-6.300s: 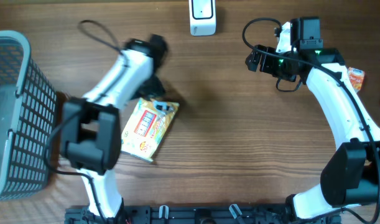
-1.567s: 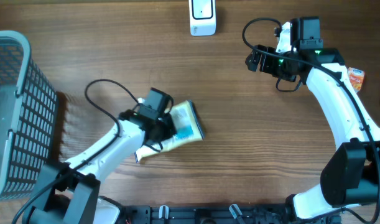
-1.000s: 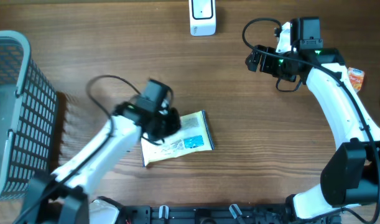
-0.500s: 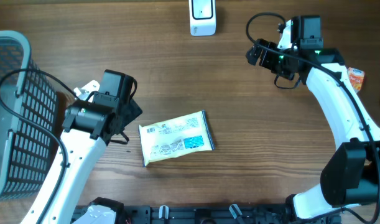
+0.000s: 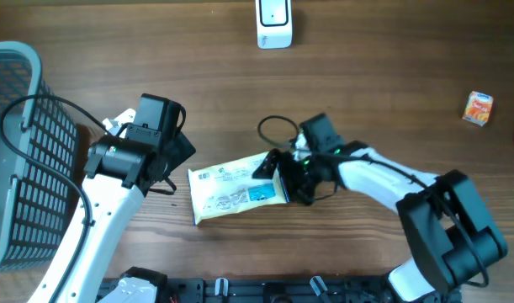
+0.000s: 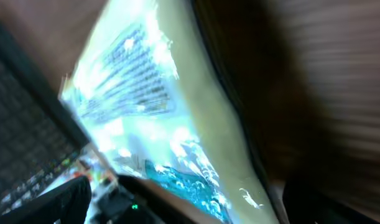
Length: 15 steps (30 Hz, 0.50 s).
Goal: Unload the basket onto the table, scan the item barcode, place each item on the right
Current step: 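Grasp the wipes pack edge with the right gripper and lift it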
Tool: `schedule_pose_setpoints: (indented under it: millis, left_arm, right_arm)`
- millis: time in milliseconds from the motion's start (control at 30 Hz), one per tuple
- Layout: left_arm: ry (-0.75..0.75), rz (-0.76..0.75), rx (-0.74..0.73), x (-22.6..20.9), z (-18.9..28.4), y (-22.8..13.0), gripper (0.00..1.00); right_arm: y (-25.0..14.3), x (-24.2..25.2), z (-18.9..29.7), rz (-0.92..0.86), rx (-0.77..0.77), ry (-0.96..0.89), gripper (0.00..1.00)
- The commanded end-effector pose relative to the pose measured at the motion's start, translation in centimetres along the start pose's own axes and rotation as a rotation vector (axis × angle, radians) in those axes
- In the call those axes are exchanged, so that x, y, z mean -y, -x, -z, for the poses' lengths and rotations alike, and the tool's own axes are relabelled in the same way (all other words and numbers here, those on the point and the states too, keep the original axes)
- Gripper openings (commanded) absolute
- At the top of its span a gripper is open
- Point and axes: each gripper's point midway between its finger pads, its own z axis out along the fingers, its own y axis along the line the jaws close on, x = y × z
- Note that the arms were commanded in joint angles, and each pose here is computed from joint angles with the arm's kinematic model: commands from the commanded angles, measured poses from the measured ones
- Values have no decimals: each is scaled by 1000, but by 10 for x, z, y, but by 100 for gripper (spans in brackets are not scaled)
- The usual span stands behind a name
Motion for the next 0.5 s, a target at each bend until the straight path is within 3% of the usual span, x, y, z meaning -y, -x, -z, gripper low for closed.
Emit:
schedule_pose_setpoints:
  millis: [0,200,233,300,333,367,467]
  left_arm:
    - [1,24,0,0,0,2,100]
    - [1,24,0,0,0,2,100]
    - [1,24,0,0,0,2,100]
    - [1,25,0,0,0,2,100]
    - [1,24,0,0,0,2,100]
    - [1,24,0,0,0,2,100]
    - [1,24,0,0,0,2,100]
  right_arm:
    - [-19,19,-22,-107,-17,-70,100]
    - [-19,38,-40,-140,24,-163,100]
    - [-16,42,-45,-141,21,-164,89]
    - [-12,43,-52,-139,18,-152,40]
    - [-11,41,-53,-132,20,-144,29]
    - [-9,38,-53,-110,24,-134,7]
    - [-4,31,-49,-25,37,-114,4]
